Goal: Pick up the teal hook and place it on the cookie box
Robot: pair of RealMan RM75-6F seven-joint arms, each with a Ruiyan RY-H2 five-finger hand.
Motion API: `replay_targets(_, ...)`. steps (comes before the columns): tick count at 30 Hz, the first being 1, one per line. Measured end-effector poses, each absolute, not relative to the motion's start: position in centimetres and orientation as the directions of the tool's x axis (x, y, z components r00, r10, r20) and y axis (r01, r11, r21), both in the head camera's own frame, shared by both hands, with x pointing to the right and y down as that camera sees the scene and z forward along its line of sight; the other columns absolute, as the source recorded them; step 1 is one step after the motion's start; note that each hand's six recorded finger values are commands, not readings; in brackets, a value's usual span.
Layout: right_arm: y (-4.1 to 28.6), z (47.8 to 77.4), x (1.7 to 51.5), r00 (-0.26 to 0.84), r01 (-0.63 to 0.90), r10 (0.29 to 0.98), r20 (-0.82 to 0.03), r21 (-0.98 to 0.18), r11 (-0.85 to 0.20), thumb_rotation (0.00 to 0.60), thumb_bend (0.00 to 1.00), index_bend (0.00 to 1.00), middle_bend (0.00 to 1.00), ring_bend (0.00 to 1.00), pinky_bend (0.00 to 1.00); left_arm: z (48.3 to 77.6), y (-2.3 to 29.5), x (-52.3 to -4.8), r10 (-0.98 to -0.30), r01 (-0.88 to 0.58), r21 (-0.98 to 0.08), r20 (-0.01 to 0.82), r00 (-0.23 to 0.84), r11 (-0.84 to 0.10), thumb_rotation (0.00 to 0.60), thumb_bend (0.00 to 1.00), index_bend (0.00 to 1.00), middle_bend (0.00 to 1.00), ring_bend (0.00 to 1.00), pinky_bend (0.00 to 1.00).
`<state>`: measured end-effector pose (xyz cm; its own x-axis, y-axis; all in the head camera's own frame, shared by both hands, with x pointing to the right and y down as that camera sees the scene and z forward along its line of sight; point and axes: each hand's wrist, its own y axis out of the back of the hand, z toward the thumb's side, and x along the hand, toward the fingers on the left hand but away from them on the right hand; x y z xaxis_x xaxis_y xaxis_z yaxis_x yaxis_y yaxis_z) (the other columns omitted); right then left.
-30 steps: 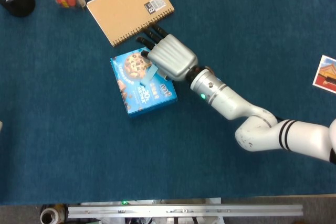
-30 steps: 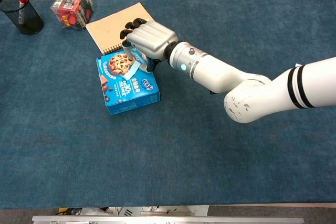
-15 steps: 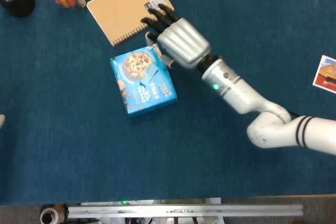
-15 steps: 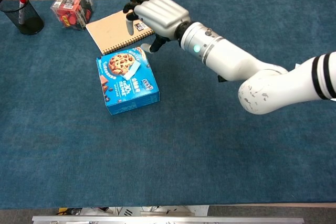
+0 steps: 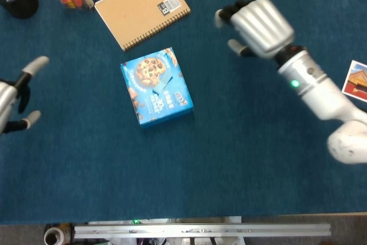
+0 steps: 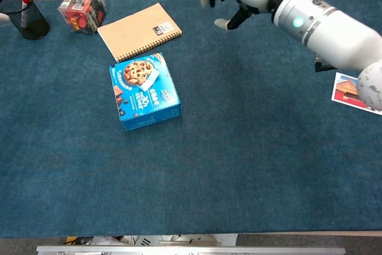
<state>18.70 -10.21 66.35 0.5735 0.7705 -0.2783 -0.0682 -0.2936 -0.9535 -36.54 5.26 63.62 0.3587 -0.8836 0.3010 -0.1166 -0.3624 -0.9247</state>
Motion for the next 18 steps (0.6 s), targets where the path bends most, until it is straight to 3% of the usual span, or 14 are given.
replay_targets(3, -10.6, 65.8, 20.5, 0.540, -0.084, 0.791, -0.289, -0.953, -0.291, 0.600, 0.27, 0.43, 0.81, 0.77, 0.93, 64.3, 4.7, -35.6, -0.850, -0.076, -0.912, 0.342, 0.401, -0.402, 0.600, 0.30, 0.23, 1.00, 1.00, 0.98)
replay_targets(8, -10.9, 65.2, 22.4, 0.503, -0.090, 0.818, -0.279, -0.958, -0.272, 0.600, 0.33, 0.44, 0.93, 0.89, 1.00, 65.4, 3.9, -33.4, -0.780, -0.018, -0.876, 0.421, 0.463, -0.483, 0.600, 0.49, 0.27, 1.00, 1.00, 1.00)
replay_targets(14, -10.9, 65.3, 24.3, 0.472, -0.117, 0.827, -0.304, -0.952, -0.283, 0.600, 0.42, 0.45, 1.00, 0.99, 1.00, 66.0, 2.7, -30.1, -0.722, 0.018, -0.854, 0.450, 0.526, -0.520, 0.600, 0.62, 0.23, 1.00, 1.00, 1.00)
replay_targets(18, -10.7, 65.8, 25.2, 0.456, -0.133, 0.829, -0.323, -0.946, -0.296, 0.600, 0.46, 0.45, 1.00, 1.00, 1.00, 66.5, 1.8, -28.3, -0.695, 0.044, -0.846, 0.466, 0.548, -0.532, 0.600, 0.70, 0.17, 1.00, 1.00, 1.00)
